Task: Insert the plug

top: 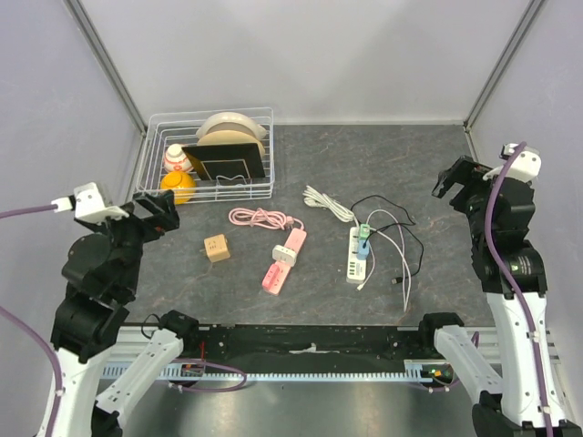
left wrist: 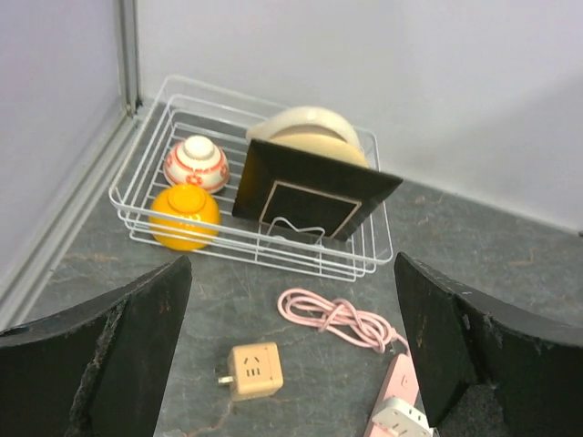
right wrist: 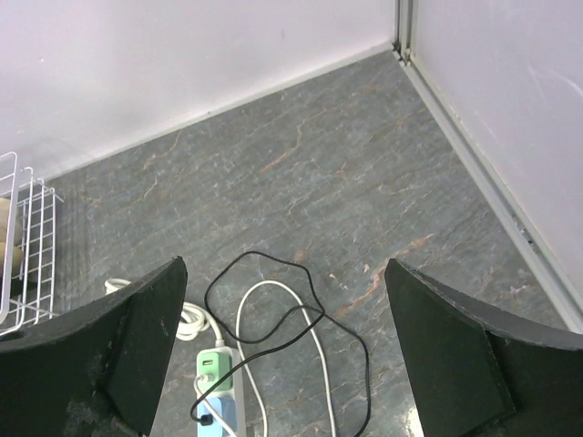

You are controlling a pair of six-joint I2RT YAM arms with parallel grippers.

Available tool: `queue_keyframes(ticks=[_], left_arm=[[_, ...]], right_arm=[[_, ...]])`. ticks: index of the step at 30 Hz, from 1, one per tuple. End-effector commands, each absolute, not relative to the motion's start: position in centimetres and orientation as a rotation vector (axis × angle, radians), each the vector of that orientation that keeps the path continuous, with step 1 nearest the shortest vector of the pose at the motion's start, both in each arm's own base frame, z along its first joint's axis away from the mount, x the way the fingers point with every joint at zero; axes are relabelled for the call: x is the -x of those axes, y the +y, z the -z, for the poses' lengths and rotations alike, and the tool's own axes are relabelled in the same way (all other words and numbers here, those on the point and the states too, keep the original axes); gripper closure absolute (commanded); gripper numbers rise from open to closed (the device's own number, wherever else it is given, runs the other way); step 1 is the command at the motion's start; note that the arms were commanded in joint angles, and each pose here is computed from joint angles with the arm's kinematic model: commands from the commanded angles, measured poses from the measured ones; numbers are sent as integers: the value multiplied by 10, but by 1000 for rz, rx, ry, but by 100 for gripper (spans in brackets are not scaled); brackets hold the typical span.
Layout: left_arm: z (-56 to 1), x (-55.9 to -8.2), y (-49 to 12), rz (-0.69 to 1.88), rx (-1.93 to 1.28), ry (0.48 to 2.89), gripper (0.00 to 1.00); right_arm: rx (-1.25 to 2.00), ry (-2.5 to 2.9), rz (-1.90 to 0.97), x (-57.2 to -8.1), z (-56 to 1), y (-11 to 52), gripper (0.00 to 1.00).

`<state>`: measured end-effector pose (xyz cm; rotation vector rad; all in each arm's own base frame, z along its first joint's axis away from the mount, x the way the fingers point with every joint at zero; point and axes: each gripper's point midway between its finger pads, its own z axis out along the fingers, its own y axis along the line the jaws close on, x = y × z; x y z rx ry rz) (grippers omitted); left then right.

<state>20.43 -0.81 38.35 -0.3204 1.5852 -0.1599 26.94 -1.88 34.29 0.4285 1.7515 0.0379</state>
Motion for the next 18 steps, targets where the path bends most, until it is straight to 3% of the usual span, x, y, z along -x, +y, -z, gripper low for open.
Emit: queue_keyframes(ticks=[1,18], left_arm=[[-424,-182,15,103,321,1440,0],[-442,-157,28,124,346,1325,0]], right_arm=[[-426,1672,11,-256,-373,-28,2],[-410,1600,19,-242,-400,-30,2]])
